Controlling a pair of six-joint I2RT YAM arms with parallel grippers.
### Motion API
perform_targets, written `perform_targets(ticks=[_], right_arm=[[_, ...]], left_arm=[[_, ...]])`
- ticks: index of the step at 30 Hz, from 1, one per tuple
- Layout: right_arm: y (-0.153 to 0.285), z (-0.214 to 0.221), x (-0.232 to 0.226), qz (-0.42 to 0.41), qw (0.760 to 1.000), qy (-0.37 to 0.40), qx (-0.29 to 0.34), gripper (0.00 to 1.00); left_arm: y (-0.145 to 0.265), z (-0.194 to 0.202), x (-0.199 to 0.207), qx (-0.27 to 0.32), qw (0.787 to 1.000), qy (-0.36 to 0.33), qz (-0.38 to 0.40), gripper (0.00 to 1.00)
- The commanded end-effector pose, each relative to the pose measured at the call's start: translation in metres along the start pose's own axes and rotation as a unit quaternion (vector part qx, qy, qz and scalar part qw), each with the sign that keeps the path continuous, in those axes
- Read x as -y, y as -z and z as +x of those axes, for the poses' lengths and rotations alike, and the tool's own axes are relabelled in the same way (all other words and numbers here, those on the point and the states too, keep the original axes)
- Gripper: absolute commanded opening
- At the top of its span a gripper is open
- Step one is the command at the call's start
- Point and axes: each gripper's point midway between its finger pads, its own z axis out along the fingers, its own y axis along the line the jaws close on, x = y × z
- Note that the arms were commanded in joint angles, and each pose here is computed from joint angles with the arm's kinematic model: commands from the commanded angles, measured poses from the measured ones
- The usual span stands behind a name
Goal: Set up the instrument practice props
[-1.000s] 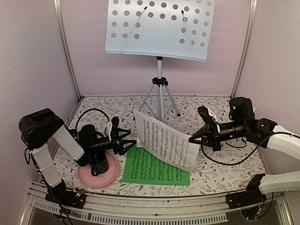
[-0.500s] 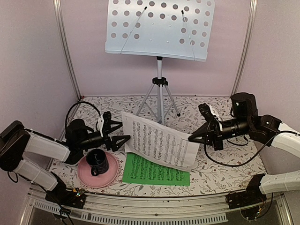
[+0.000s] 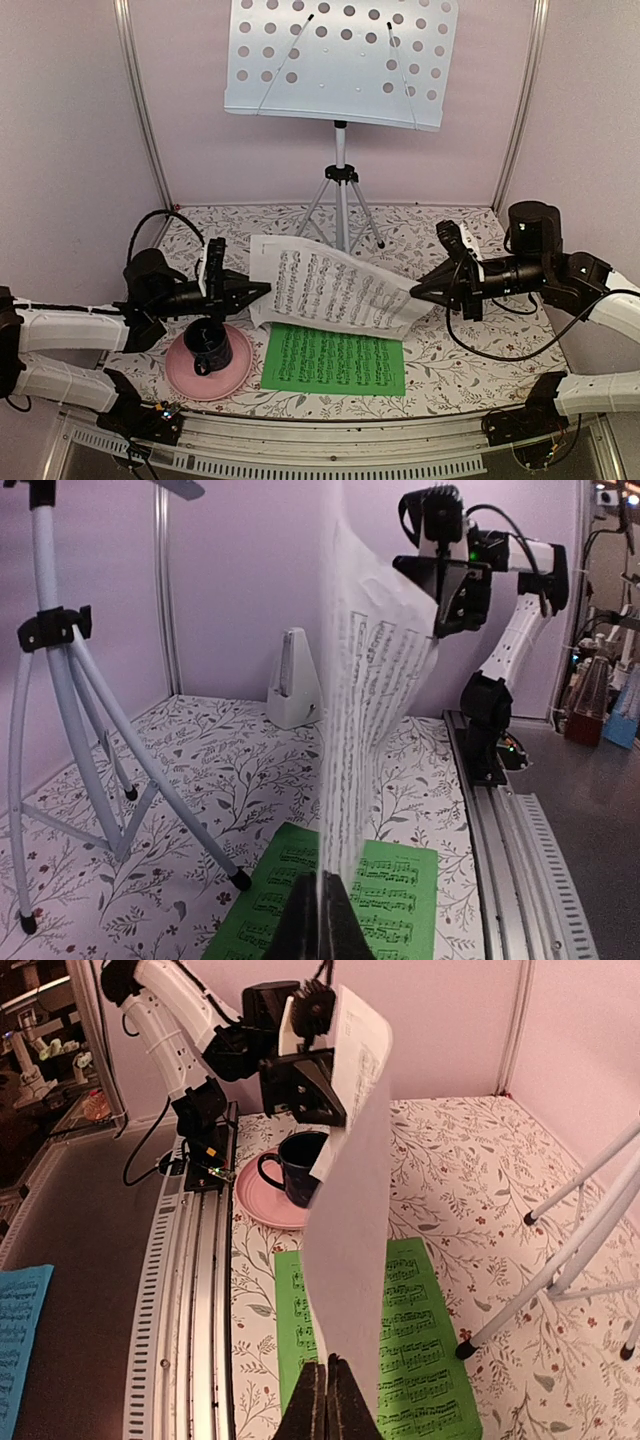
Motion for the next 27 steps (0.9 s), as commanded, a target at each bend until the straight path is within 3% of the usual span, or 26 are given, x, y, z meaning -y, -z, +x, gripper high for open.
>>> perform_targets(ticks=[1, 2, 4, 8, 16, 22, 27], right_arm=[[0.005, 0.004, 0.009, 0.044, 0.999, -0.011, 0.013, 0.25], [0.007, 0.003, 0.013, 0.060, 0.998, -0.019, 0.015, 0.40], [0.014, -0.002, 0.021, 0.091, 0.995, -0.024, 0.019, 0.62], [0.030, -0.019, 0.030, 0.134, 0.991, -0.021, 0.021, 0.81], [0.026, -0.042, 0.045, 0.145, 0.989, -0.007, -0.018, 0.83], [0.002, -0.045, 0.044, 0.104, 0.992, -0.036, -0.061, 0.81], [-0.020, -0.060, 0.026, 0.076, 0.994, -0.008, -0.075, 0.80]], left_arm=[[0.000, -0.017, 0.012, -0.017, 1.000, 0.000, -0.007, 0.00], [0.001, -0.022, 0.011, -0.019, 1.000, -0.001, -0.019, 0.00], [0.001, -0.031, 0.007, -0.034, 0.999, 0.008, -0.034, 0.00], [-0.003, -0.037, 0.006, -0.109, 0.992, 0.039, -0.039, 0.00], [-0.001, -0.054, 0.010, -0.200, 0.979, 0.036, -0.029, 0.00], [-0.009, -0.072, 0.013, -0.208, 0.978, 0.032, -0.018, 0.00], [-0.017, -0.073, 0.012, -0.226, 0.973, 0.033, -0.013, 0.00]])
